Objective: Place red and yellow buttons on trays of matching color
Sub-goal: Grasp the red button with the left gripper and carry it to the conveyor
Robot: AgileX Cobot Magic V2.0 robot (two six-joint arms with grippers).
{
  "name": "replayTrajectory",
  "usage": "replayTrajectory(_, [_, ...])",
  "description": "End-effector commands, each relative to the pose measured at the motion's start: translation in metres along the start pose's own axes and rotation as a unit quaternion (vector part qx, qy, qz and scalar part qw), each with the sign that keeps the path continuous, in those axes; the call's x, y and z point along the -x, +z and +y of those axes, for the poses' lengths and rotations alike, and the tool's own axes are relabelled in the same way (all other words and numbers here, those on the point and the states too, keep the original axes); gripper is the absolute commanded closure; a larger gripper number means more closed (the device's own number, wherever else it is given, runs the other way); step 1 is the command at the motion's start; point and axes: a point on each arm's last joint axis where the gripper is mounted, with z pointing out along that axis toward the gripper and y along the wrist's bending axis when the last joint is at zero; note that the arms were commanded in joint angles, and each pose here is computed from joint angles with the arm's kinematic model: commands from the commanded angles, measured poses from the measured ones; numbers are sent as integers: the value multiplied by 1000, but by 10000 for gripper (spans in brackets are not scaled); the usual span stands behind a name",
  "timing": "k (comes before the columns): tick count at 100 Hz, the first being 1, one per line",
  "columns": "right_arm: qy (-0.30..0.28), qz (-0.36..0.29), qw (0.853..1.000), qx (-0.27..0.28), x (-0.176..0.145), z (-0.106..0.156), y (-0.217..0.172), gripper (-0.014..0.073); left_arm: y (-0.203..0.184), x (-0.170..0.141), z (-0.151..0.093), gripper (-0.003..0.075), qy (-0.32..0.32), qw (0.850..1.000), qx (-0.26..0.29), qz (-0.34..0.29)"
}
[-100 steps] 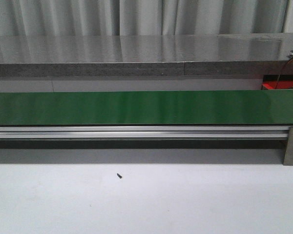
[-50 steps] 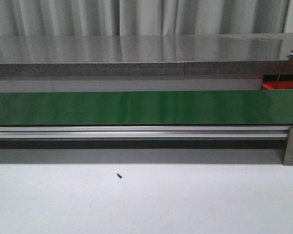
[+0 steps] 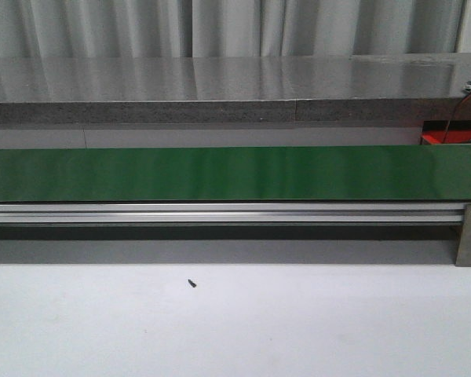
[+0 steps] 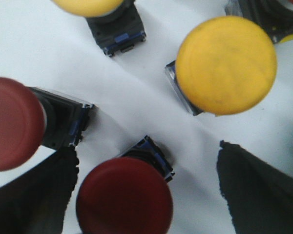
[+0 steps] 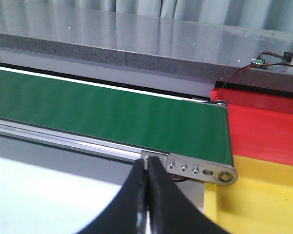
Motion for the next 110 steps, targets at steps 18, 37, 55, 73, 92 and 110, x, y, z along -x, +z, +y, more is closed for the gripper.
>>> replayTrajectory(18, [-4,-57,998,-5,14,-1,-3,691,-23,16,-3,428,-5,998,-8,-56])
replayTrajectory(37, [-4,-57,998,-5,14,-1,-3,691,-24,15,-3,576,-5,998,-7,-56])
replayTrajectory(55, [-4,-57,998,-5,14,-1,-3,691,-46,16,-2,640,-7,998,-8,-68])
replayTrajectory(73, [-4,-57,998,-5,14,-1,-3,691,-91,14,1,640,-9,995,-9,-101])
replayTrajectory(92, [-4,-57,998,-5,14,-1,-3,691,-137,10,-11,639,3,987,-30,-157])
replayTrajectory(110, [-4,-57,998,-5,14,-1,-3,691,-159,12,-47,636,71,980,-59,-176])
